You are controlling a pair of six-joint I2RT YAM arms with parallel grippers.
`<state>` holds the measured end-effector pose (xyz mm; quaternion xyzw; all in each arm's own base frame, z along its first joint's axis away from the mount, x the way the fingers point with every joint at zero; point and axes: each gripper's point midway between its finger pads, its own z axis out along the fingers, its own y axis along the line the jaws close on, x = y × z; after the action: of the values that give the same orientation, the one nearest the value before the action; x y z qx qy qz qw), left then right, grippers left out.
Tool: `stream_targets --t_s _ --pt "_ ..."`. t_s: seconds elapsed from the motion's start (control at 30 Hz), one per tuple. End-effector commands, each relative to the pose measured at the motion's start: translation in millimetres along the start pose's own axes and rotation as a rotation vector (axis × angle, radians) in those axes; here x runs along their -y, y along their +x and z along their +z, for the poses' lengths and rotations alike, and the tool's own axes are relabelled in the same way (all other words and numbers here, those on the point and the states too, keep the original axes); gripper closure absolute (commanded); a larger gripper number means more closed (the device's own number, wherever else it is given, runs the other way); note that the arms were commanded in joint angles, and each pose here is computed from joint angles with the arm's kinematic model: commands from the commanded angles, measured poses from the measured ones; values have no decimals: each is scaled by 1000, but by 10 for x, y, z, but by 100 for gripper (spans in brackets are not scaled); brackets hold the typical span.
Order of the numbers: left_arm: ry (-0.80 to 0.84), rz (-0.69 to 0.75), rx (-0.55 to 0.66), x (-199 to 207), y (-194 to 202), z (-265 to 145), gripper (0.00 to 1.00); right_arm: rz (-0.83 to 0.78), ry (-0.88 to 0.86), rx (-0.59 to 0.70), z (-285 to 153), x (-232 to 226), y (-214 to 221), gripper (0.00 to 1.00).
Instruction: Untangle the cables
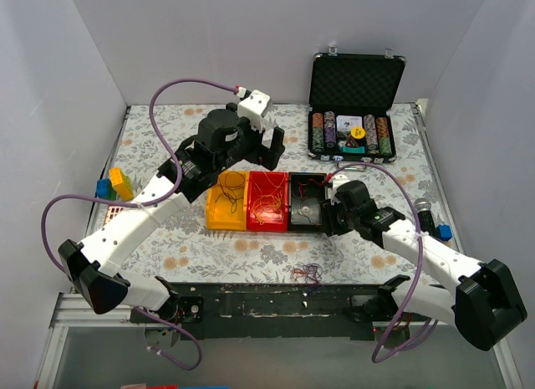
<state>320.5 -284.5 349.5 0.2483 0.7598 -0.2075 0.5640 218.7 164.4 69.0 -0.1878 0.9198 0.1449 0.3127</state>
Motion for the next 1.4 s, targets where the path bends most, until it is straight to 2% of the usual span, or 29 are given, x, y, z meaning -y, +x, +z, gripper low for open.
stream_targets --t_s 0.0,0.07,0.13,0.17,0.33,0.57,0.83,0.87,0.9,1.1,1.27,1.37 --pt "-6 -12 62 -33 -215 -164 2 -15 -40 17 -18 -83 -71 57" --pt "-5 -15 65 -28 -227 -162 2 -11 -78 2 -28 -150 -42 70" --pt "-6 -19 70 -28 -244 -160 2 -2 -87 -3 -38 -168 -29 92" --pt "-7 -18 70 -32 -244 -160 2 0 -89 -5 -45 -173 -26 99" --pt "-12 -16 73 -41 -246 -170 2 15 -120 31 -139 -247 -125 99" --pt "-12 -22 70 -39 -226 -155 2 41 -129 136 -313 -344 -643 99" --pt "-20 -7 72 -58 -218 -196 2 17 -135 96 -160 -416 -892 99" --pt "-20 -6 69 -64 -206 -198 2 1 -129 75 -183 -421 -884 92" --pt "-17 0 72 -61 -210 -210 2 -13 -110 60 -203 -407 -863 81" --pt "-15 15 66 -65 -151 -208 2 16 -36 44 -321 -263 -524 47" --pt "-7 9 70 -48 -157 -192 2 45 -21 33 -328 -192 -249 29" --pt "1 -2 71 -29 -170 -190 2 53 16 31 -270 -120 -201 26"
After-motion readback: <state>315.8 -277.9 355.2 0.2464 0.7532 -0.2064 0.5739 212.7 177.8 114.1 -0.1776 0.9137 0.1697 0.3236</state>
